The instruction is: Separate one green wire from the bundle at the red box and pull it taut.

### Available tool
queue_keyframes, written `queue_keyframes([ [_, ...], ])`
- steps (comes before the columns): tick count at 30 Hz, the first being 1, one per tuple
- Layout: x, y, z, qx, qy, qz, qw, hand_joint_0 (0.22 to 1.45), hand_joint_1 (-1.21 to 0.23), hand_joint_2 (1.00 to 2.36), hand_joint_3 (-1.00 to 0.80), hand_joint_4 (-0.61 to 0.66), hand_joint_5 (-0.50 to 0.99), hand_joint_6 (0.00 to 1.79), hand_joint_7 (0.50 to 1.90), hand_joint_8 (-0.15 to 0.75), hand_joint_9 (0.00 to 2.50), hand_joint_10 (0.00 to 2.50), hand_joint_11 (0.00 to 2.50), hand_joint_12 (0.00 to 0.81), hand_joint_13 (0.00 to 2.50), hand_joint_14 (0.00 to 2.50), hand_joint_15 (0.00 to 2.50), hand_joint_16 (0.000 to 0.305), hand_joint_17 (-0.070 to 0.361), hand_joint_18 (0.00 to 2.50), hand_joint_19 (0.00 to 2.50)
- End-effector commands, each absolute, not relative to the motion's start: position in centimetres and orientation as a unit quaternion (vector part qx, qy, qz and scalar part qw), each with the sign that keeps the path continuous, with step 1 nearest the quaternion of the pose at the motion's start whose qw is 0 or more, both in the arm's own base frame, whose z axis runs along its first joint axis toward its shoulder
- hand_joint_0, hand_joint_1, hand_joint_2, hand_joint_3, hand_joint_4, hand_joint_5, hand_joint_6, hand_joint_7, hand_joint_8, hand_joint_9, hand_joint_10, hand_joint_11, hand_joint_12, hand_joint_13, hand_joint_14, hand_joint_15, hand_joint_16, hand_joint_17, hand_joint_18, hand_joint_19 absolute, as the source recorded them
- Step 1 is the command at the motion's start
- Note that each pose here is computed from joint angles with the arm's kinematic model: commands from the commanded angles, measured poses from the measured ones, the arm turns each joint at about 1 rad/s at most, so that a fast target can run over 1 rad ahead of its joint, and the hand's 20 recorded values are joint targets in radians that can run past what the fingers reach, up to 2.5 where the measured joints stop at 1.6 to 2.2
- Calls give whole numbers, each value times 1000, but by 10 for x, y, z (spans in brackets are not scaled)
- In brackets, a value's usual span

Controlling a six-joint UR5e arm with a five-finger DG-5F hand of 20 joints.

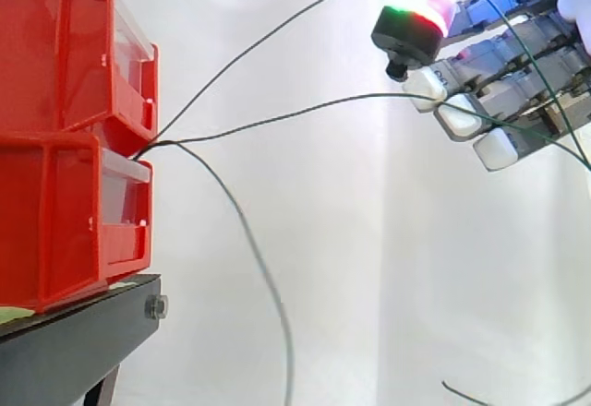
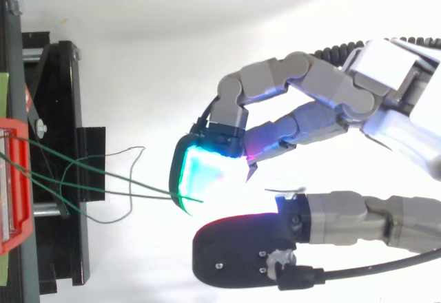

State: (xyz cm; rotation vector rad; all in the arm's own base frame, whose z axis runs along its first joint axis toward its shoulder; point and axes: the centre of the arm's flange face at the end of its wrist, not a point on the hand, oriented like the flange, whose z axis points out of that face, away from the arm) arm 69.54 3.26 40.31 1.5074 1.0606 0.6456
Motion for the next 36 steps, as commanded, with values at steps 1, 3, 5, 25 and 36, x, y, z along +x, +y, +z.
queue_keyframes([
  [1,695,33,402,639,453,272,560,561,-773,1013,-170,-39,-83,872,1048,206,826,8,228,320,755,18,515,43,97,569,516],
  [3,695,33,402,639,453,272,560,560,-771,1013,-171,-38,-83,871,1053,204,827,8,228,323,755,19,518,43,97,568,517],
  [5,695,33,400,638,455,270,559,560,-771,1013,-169,-38,-83,871,1052,205,827,8,232,321,756,20,526,43,98,570,516],
  [25,709,39,350,629,417,334,564,558,-767,1011,-157,-31,-78,868,1050,216,855,8,231,332,777,19,526,46,103,575,501],
  [36,718,43,355,613,403,354,580,558,-767,1010,-157,-35,-76,867,1050,219,854,8,237,339,776,19,521,47,105,568,509],
])
